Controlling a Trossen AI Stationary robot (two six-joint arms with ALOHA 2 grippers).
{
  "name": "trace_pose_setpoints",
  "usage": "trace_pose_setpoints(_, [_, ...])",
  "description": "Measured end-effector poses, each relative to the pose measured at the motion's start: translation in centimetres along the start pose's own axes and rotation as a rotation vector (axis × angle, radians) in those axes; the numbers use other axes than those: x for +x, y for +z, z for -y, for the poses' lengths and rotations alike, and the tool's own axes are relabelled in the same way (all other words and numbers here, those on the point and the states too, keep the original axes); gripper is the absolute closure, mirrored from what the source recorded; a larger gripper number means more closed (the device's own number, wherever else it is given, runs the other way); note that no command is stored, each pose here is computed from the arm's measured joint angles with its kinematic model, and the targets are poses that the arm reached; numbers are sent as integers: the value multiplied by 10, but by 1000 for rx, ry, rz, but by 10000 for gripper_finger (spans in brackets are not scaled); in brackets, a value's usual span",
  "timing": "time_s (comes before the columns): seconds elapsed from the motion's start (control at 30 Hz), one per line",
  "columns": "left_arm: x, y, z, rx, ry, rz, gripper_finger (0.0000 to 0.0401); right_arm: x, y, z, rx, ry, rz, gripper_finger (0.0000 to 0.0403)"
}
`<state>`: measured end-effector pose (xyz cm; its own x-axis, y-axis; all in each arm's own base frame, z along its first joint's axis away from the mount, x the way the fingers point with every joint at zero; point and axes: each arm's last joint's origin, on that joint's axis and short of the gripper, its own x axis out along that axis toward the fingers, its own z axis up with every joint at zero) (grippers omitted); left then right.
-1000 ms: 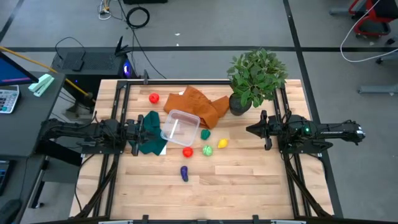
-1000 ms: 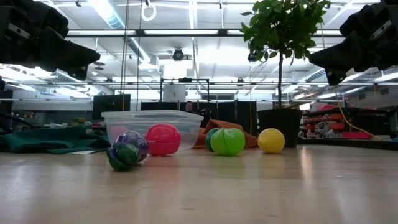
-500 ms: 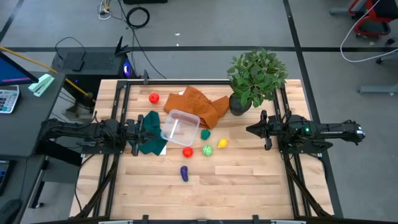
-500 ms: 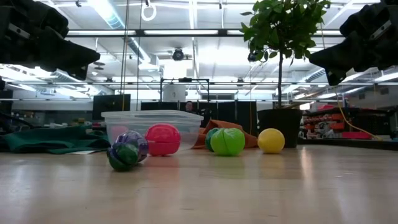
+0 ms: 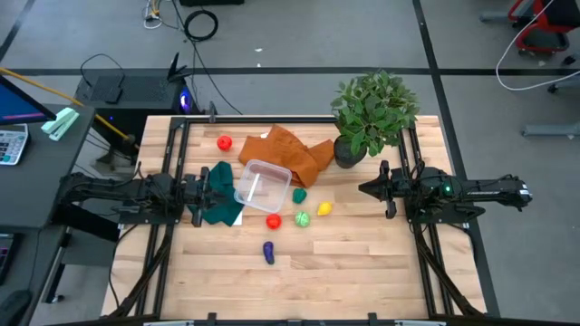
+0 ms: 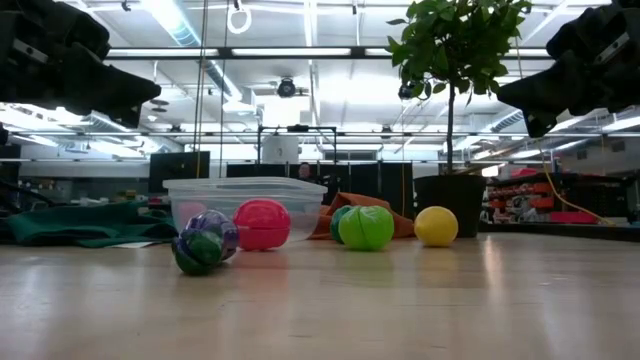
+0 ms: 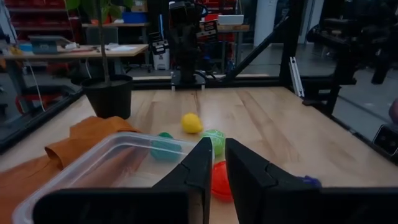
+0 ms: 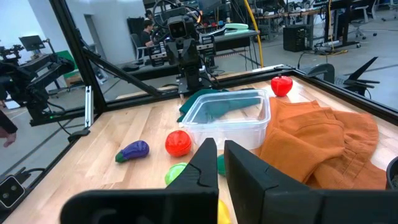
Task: Pick and placing Produce into tupperware
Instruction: Put the yellow lemon into the transparent bin
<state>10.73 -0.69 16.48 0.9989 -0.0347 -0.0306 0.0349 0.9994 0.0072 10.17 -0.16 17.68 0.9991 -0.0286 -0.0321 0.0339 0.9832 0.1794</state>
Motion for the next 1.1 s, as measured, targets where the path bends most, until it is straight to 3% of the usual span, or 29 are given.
trace_pose_setpoints(1.1, [0, 0, 0, 31, 0, 0, 340, 0, 0, 0, 0, 0, 0, 403])
